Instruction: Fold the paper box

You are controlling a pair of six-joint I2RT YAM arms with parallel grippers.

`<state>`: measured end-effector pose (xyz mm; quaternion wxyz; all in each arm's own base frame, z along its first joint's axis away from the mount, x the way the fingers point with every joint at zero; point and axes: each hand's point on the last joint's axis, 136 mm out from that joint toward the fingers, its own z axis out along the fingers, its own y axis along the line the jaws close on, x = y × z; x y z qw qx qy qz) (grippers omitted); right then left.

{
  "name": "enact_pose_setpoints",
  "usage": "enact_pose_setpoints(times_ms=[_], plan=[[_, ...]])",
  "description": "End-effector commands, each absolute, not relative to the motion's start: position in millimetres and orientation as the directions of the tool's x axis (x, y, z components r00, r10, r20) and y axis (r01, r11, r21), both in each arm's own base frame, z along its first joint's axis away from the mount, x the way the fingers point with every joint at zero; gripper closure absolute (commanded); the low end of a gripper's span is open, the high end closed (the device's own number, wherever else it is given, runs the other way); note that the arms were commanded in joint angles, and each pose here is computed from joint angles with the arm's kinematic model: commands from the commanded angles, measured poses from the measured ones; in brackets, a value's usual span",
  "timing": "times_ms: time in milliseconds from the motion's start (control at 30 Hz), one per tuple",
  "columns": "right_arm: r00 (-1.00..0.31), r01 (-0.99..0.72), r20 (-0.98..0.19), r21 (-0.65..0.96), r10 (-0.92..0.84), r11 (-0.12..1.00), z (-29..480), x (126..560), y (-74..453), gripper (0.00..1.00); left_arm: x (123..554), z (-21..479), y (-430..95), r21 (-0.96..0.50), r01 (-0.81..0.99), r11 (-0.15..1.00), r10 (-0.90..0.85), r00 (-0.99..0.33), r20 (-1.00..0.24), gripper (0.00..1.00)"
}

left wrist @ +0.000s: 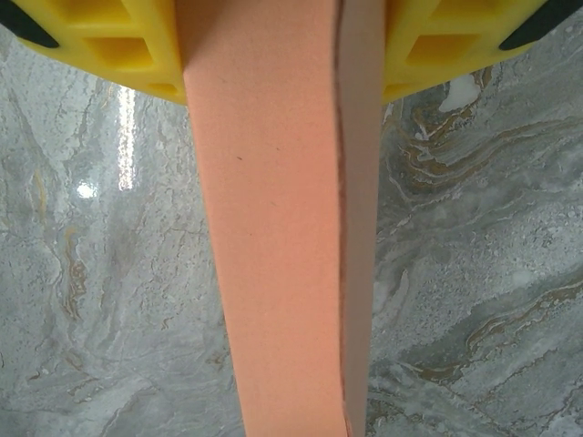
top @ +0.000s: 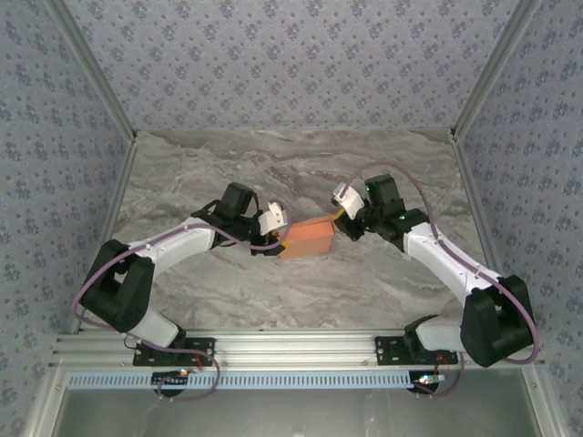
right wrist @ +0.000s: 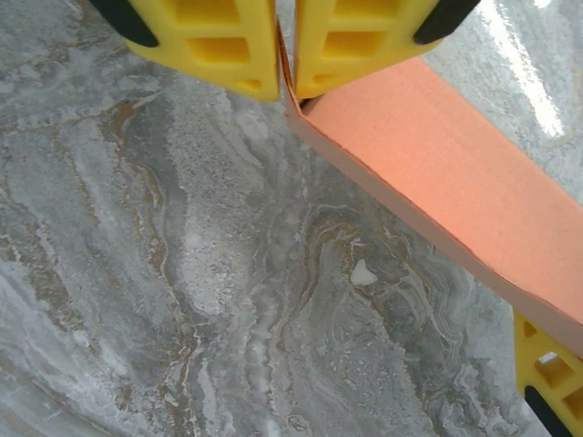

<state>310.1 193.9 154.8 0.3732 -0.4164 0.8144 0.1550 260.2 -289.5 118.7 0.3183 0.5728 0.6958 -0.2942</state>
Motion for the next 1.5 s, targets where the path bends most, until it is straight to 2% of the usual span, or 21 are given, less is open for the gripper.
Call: enact_pose_setpoints(times_ms=[0, 67, 300, 433, 667, 1000, 1467], plan=[[-0.404, -0.787, -0.727, -0.032, -0.555, 0.616, 159.2, 308.2, 196.6, 0.95, 268.5, 130.4, -293.3, -0.028, 0.983, 0.179, 0.585, -0.129, -0.801, 0.64], [-0.42, -0.767, -0.728, -0.033, -0.541, 0.641, 160.8, 309.4, 196.1, 1.0, 271.4, 130.8, -293.1, -0.023, 0.98, 0.195, 0.585, -0.136, -0.8, 0.64], [-0.589, -0.547, -0.706, -0.009, -0.393, 0.837, 162.2, 319.3, 185.0, 1.0, 285.1, 129.0, -289.2, 0.006, 0.96, 0.282, 0.585, -0.167, -0.793, 0.65], [-0.642, -0.437, -0.702, 0.005, -0.308, 0.899, 162.8, 317.5, 193.3, 1.0, 286.9, 129.4, -291.1, 0.011, 0.955, 0.295, 0.577, -0.169, -0.799, 0.65], [-0.7, -0.364, -0.662, 0.009, -0.267, 0.931, 156.8, 314.1, 207.7, 1.0, 290.2, 127.3, -290.3, 0.027, 0.948, 0.318, 0.58, -0.172, -0.796, 0.65], [-0.744, -0.353, -0.625, 0.066, -0.237, 0.933, 169.5, 313.2, 217.9, 1.0, 291.6, 117.6, -285.8, 0.058, 0.944, 0.326, 0.612, -0.164, -0.774, 0.65], [-0.744, -0.32, -0.627, 0.032, -0.23, 0.947, 147.5, 311.6, 201.6, 1.0, 295.5, 115.4, -285.5, 0.06, 0.937, 0.345, 0.614, -0.177, -0.769, 0.65]])
